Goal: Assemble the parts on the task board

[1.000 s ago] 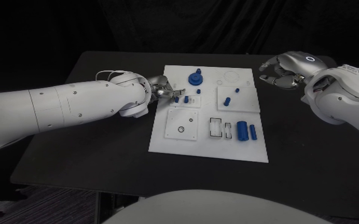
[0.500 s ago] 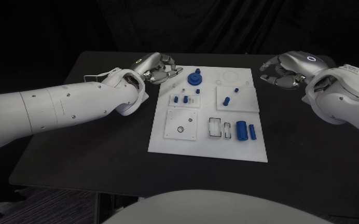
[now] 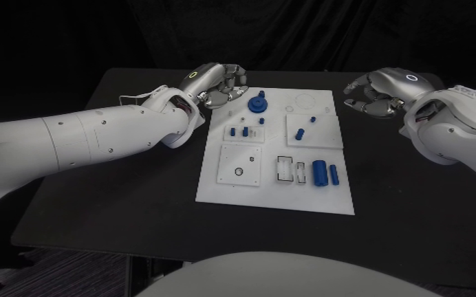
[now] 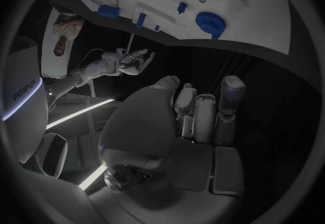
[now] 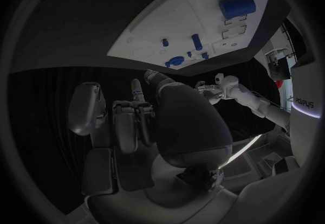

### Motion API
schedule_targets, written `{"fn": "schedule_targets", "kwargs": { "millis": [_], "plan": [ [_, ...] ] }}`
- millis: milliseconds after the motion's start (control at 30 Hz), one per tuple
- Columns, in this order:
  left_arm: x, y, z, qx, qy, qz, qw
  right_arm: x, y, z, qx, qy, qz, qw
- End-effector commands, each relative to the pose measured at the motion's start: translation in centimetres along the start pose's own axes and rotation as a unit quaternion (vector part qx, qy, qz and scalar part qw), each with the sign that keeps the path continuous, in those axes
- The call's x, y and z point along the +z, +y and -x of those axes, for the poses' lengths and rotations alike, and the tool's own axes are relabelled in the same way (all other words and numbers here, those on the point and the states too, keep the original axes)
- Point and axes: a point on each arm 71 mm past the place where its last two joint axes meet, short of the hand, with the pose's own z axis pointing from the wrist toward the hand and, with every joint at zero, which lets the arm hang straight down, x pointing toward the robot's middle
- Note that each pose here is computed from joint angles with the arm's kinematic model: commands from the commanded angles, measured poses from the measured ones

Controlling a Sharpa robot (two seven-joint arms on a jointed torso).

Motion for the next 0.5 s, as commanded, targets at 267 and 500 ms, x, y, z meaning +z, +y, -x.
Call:
{"fn": "schedule_targets", "kwargs": {
  "millis": [267,500],
  "plan": [
    [1.89,-1.71,-3.87,0.060,0.181,-0.082,0.978,-0.1,0.2,0.0,0.002,-0.008,-0.002,1.000],
    [3.21,-2.78,-5.25,0.118,0.204,-0.102,0.967,-0.1,0.2,0.1,0.003,-0.009,-0.001,1.000]
  ]
}}
